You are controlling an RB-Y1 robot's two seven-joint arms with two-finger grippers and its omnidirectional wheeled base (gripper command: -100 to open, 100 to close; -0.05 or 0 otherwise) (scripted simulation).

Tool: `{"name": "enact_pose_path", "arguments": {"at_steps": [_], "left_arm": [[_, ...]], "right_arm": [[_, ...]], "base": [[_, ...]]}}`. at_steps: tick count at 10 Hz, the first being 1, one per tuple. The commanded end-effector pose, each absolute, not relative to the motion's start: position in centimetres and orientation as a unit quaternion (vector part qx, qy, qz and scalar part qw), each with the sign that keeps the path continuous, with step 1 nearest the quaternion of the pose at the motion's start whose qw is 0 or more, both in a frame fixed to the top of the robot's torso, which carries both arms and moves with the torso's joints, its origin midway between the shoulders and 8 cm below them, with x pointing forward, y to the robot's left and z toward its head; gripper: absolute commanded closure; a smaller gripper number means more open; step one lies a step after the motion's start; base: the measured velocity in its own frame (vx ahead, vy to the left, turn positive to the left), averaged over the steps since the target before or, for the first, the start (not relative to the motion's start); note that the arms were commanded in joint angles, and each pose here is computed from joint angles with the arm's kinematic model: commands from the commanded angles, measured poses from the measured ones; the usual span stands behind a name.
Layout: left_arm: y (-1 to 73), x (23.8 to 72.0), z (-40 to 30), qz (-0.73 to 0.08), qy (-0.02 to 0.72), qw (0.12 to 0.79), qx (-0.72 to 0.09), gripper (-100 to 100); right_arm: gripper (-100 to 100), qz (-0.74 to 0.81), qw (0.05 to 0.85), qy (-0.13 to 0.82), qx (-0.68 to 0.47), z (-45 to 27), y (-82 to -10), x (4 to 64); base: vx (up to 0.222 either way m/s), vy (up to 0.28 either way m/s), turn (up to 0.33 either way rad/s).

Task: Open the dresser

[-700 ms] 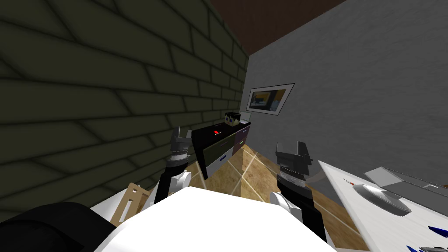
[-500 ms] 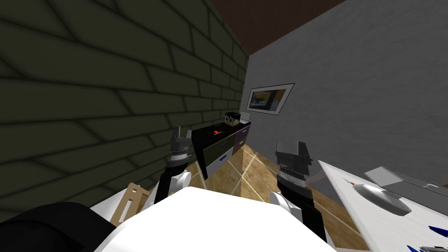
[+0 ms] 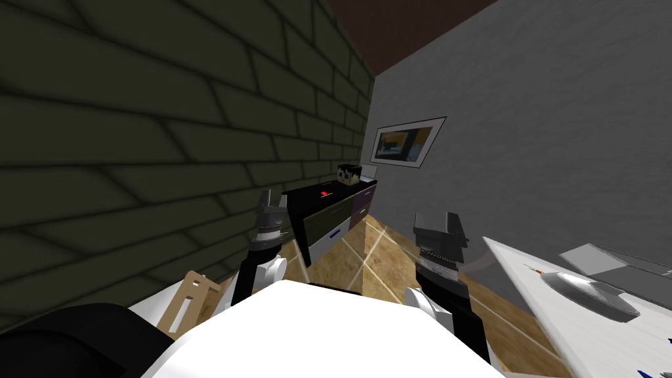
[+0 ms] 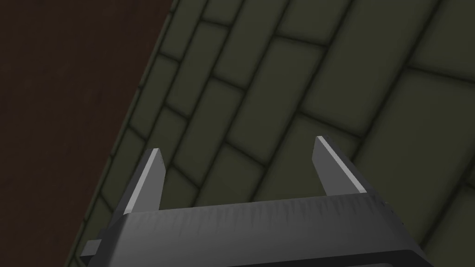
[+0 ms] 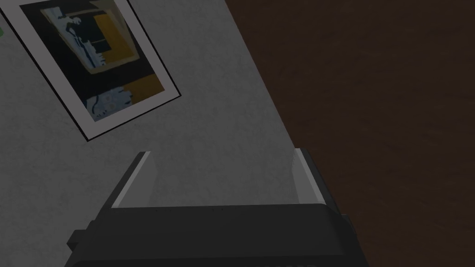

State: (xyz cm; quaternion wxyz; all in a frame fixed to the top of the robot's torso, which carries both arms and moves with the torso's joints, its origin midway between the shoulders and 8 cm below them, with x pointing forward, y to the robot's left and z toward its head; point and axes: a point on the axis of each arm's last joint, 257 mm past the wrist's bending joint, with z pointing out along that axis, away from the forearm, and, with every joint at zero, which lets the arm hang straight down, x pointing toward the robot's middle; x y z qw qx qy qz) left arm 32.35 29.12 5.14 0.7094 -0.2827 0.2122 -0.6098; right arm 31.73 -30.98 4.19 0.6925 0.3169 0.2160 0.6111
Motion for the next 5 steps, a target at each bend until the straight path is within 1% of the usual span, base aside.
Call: {"name": "enact_pose_path", "arguments": {"at_steps": [1, 2, 3, 5], "left_arm": [[29.1, 32.3, 5.1, -0.610, 0.212, 0.709, -0.283, 0], [29.1, 32.3, 5.1, -0.610, 0.212, 0.709, -0.283, 0], [28.9, 32.7, 4.8, -0.610, 0.229, 0.706, -0.277, -100], [28.8, 33.4, 4.0, -0.609, 0.252, 0.700, -0.273, -100]], "right_arm": [[0, 0.611, 0.692, 0.216, 0.317, 4.2, -31.0, 31.7], [0, 0.611, 0.692, 0.216, 0.317, 4.2, -31.0, 31.7], [0, 0.611, 0.692, 0.216, 0.317, 4.2, -31.0, 31.7], [0, 0.611, 0.692, 0.216, 0.317, 4.2, -31.0, 31.7]], "base": [[0.000, 0.000, 0.000], [0.000, 0.000, 0.000], [0.024, -0.017, 0.029], [0.055, -0.051, 0.043]]}}
